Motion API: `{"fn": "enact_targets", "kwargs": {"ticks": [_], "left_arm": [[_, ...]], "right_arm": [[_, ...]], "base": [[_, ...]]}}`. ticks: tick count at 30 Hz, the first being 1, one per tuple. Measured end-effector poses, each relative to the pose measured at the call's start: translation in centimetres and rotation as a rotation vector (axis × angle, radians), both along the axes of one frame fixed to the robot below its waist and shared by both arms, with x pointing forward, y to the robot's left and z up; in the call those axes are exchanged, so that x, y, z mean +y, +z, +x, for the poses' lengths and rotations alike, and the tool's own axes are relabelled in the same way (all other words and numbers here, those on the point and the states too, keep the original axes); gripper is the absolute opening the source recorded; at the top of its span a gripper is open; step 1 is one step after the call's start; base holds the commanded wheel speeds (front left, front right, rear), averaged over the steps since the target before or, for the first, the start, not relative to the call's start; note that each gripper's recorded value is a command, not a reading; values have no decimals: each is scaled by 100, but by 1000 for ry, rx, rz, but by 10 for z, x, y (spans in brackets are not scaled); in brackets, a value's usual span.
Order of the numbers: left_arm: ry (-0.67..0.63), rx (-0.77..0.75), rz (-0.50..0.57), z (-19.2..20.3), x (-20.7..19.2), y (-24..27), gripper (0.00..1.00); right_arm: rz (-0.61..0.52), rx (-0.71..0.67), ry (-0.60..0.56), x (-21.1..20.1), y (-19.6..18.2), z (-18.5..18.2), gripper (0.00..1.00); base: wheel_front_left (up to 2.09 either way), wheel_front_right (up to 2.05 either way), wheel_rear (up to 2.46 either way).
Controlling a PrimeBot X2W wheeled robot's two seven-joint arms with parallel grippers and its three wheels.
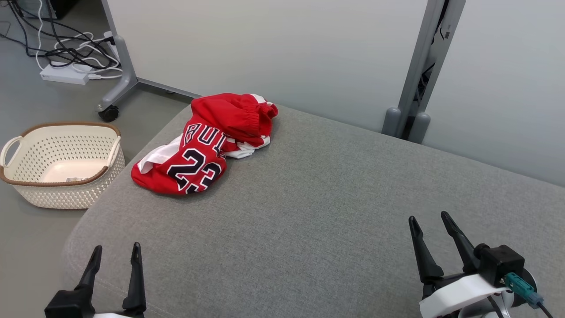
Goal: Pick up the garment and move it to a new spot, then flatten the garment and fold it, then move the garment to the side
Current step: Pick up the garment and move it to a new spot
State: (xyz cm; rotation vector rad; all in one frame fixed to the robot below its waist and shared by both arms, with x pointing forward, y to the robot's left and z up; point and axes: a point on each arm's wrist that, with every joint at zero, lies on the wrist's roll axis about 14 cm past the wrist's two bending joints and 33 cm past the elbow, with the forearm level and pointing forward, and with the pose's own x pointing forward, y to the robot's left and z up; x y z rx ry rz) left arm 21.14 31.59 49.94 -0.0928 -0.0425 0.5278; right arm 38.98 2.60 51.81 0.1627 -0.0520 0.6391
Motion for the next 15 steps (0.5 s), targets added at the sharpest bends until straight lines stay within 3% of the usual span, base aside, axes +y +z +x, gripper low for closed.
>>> {"fn": "enact_targets", "kwargs": {"ticks": [7, 15], "left_arm": [[-51, -5, 85, 28, 16, 31, 100], [-166, 35, 209, 91, 36, 75, 100]], "right_arm": [[-9, 11, -49, -16, -8, 10, 100], [-14, 21, -111, -34, -19, 36, 100]], "base": [[0, 0, 0], [0, 0, 0]]}}
